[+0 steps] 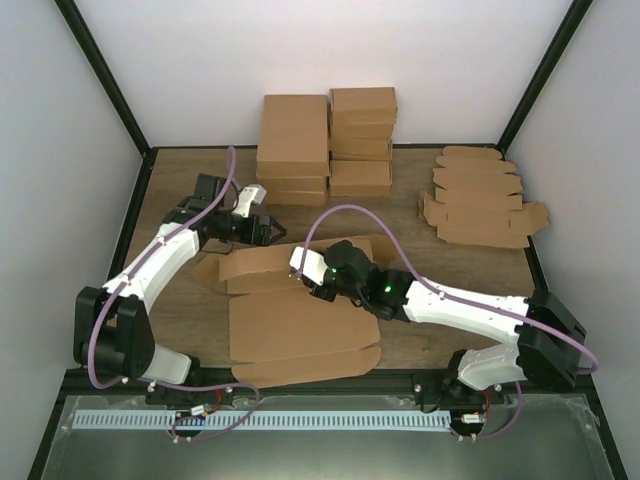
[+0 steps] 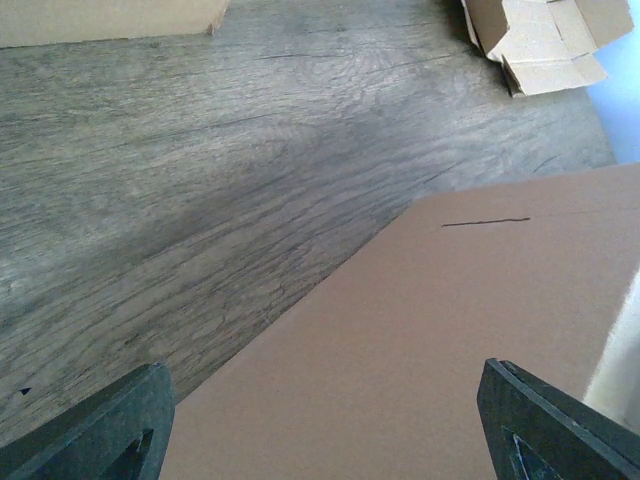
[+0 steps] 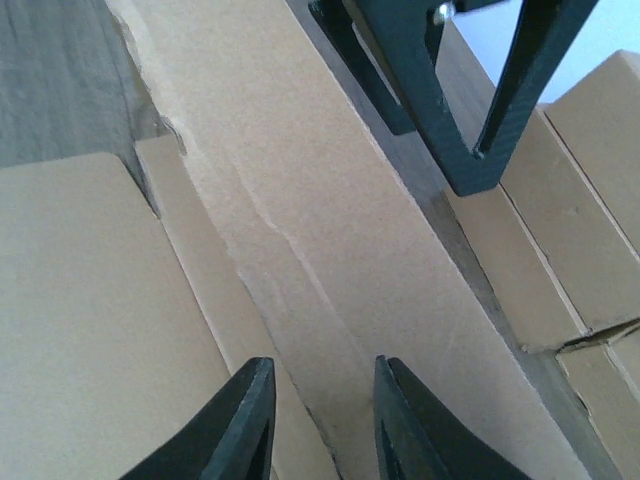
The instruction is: Fold the paper box
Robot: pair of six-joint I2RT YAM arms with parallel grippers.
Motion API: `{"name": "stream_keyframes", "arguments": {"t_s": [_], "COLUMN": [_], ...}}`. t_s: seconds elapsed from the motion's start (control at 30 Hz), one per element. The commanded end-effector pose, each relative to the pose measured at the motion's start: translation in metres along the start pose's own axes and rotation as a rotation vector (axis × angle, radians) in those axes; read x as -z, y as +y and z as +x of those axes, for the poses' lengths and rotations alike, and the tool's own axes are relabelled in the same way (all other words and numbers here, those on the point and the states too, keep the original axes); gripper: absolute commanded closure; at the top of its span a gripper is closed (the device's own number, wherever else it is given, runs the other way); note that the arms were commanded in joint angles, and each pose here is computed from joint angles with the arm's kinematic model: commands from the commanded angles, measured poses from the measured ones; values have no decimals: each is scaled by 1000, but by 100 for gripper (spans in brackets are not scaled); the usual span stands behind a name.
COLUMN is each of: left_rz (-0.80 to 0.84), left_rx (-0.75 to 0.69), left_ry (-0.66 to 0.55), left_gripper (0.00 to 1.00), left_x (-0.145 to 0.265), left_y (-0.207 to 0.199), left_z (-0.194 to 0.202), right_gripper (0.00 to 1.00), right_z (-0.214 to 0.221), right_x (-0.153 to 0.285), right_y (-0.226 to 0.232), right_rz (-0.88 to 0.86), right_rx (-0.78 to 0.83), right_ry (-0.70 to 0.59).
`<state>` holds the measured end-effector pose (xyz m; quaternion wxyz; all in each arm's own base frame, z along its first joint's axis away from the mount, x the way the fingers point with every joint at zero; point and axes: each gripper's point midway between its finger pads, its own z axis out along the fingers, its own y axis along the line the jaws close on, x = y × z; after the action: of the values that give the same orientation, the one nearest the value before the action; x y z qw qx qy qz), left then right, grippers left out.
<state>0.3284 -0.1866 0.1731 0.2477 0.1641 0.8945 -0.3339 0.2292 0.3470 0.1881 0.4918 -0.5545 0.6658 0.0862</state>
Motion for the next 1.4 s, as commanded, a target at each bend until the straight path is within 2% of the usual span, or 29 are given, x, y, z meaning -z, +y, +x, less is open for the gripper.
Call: {"name": "stream_keyframes", "arguments": {"t_s": [0.0,0.53,0.67,0.77,0.83,0.93,0.97,1.07,1.2,1.37], "left_rz": [1,-36,-41,-47,-50,-56,-59,-68,-70,-69], "left_rx": [-24,-37,-44,-46,-47,-49,-50,-47,-47,-50], "left_ry": [22,69,73,74,73,71,70,68,66,65], "left_gripper": [14,15,15,15,15,15,15,15,15,15], "left_x": [-6,-18,-19,-19,-19,-18,-18,-18,-17,-17], "left_y": [1,4,3,3,3,3,4,5,5,4], "left_z": [7,16,17,17,17,17,16,15,16,15], "right_gripper": [68,47,39,38,41,53,60,97,99,99], "right_z": [-18,-64,-67,-66,-68,-71,-72,-75,-59,-33], "right_x": [13,64,73,75,74,68,64,60,53,36], "right_y": [3,0,-25,-49,-58,-64,-59,-51,-49,-47], "right_rz": [-65,-169,-164,-133,-149,-178,-210,-268,-239,-197], "right_rx": [-94,-197,-370,-558,-633,-733,-734,-761,-819,-859], "right_ry": [-81,-311,-371,-376,-369,-325,-307,-298,-287,-212]}}
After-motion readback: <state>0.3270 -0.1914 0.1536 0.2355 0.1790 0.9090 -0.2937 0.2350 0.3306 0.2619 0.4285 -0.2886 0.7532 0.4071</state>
